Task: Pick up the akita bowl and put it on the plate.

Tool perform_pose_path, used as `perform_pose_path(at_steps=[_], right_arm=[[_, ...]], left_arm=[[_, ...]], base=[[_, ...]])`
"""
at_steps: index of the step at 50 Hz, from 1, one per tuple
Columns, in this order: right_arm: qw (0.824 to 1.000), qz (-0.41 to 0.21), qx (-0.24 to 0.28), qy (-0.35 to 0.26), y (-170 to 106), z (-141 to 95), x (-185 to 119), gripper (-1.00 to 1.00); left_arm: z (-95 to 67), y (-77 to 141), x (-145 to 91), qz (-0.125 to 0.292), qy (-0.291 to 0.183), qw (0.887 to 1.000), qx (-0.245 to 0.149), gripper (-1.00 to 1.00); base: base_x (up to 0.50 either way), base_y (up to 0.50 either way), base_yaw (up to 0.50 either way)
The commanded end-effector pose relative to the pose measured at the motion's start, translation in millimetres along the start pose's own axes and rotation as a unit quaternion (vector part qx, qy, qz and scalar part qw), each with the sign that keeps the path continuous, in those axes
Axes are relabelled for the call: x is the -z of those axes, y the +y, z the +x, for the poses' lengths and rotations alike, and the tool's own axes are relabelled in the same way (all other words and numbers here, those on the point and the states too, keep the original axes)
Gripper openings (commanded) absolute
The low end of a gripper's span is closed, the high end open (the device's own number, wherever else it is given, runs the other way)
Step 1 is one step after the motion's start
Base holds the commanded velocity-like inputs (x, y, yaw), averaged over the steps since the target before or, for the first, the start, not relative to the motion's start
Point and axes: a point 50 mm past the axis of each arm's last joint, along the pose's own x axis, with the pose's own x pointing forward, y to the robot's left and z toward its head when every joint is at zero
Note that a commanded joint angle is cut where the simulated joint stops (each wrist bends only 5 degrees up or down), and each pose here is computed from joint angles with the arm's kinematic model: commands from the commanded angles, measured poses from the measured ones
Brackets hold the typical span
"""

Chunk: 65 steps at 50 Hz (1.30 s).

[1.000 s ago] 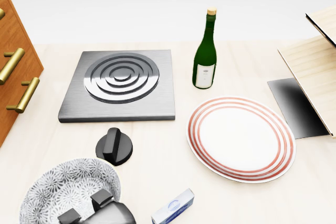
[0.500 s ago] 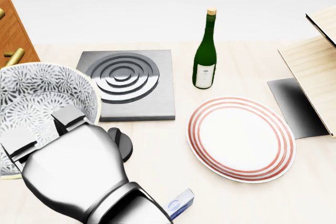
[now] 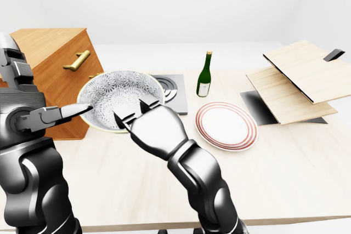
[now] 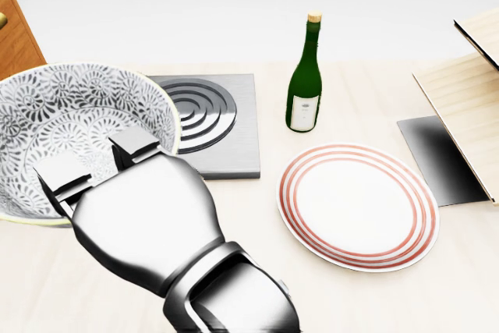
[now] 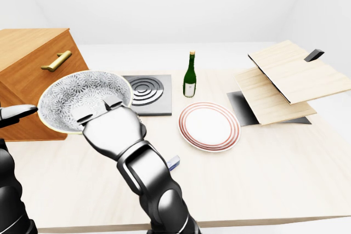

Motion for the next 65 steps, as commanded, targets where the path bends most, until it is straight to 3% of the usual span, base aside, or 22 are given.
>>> perform_pose_path(at_steps=[1,9,23,44,52,65], right_arm=[[0.997,-0.023,0.043,0.051,-21,-8,40,-1.0],[0.992,-0.041,0.057,0.102,-33,-27,89,-1.0],[0.982,-0.067,0.083,0.155,-64,-46,137,-1.0],[0.973,-0.073,0.099,0.197,-85,-63,163,-1.0],[0.968,-0.07,0.067,0.232,-73,-81,182,-1.0],[0.961,-0.059,0.062,0.264,-74,-97,198,-1.0]], left_arm=[[0.0,0,1,0.001,0.001,1.0,0.0,1.0],[-0.9,0,1,0.005,0.003,1.0,0.003,1.0],[-1.7,0,2,0.011,0.005,1.0,0.003,1.0],[-1.4,1,1,0.011,0.002,1.0,0.004,1.0],[-1.8,0,-2,0.008,-0.003,1.0,0.004,1.0],[-2.3,1,-1,0.009,0.0,1.0,0.002,1.0]], base=[[0.0,0.0,0.0],[0.0,0.0,0.0],[0.0,0.0,0.0],[0.0,0.0,0.0],[0.0,0.0,0.0],[0.0,0.0,0.0]])
